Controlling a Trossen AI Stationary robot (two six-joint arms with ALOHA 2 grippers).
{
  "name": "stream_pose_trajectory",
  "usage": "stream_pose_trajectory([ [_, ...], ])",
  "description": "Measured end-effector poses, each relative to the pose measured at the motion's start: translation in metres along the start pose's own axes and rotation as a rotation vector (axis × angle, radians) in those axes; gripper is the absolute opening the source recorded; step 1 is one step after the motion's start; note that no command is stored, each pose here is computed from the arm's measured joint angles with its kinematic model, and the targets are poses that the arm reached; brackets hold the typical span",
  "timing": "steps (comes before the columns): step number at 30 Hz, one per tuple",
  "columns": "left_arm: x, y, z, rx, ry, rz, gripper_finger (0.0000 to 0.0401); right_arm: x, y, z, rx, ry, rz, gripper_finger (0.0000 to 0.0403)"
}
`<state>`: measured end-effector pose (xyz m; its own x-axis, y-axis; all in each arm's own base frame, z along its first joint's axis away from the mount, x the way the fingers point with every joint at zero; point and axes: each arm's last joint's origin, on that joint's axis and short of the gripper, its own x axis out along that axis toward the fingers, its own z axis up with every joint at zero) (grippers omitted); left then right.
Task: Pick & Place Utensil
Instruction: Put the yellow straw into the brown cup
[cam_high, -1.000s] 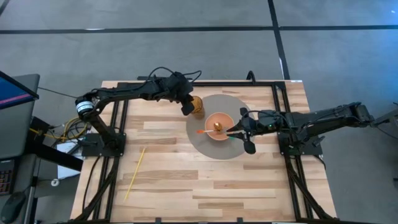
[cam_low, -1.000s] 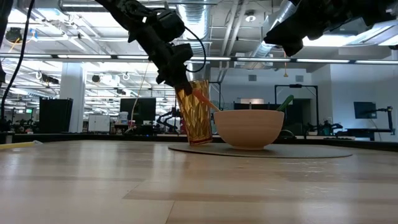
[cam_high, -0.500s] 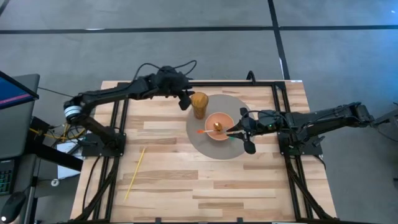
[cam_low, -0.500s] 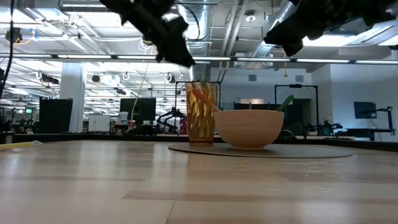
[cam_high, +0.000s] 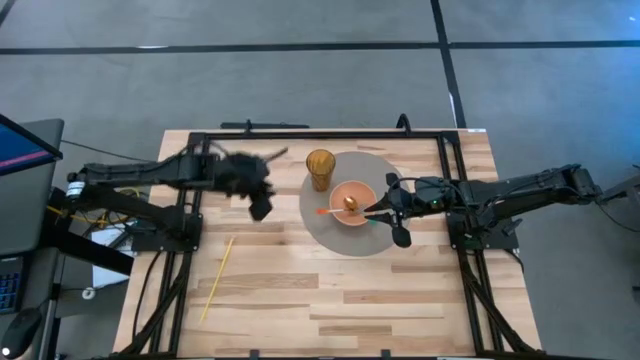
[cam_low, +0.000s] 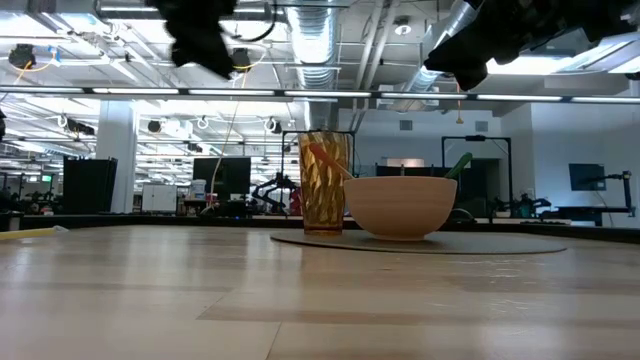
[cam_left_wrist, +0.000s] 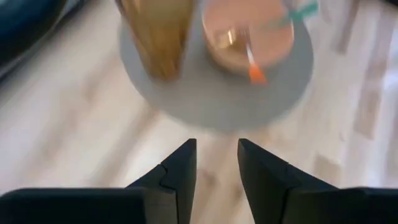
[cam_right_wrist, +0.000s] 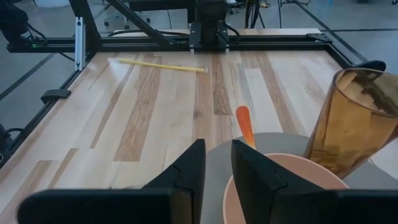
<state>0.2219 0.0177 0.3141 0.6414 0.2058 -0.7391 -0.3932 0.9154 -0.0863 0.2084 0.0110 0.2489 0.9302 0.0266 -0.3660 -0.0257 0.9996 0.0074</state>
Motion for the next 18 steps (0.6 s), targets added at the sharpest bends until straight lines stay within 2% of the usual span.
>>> stream_pose_trajectory([
  [6, 0.006, -0.018, -0.064, -0.117, 0.183, -0.079, 0.0118, 0.0, 0.0, 0.0, 0.0, 0.0, 0.0, 0.0072],
  [9, 0.011, -0.023, -0.097, -0.213, 0.287, -0.105, 0.0118, 0.0, 0.0, 0.0, 0.0, 0.0, 0.0, 0.0072],
  [13, 0.022, -0.023, -0.137, -0.319, 0.408, -0.063, 0.0118, 0.0, 0.0, 0.0, 0.0, 0.0, 0.0, 0.0072],
  [18, 0.037, -0.015, -0.174, -0.364, 0.504, 0.036, 0.0118, 0.0, 0.0, 0.0, 0.0, 0.0, 0.0, 0.0072],
])
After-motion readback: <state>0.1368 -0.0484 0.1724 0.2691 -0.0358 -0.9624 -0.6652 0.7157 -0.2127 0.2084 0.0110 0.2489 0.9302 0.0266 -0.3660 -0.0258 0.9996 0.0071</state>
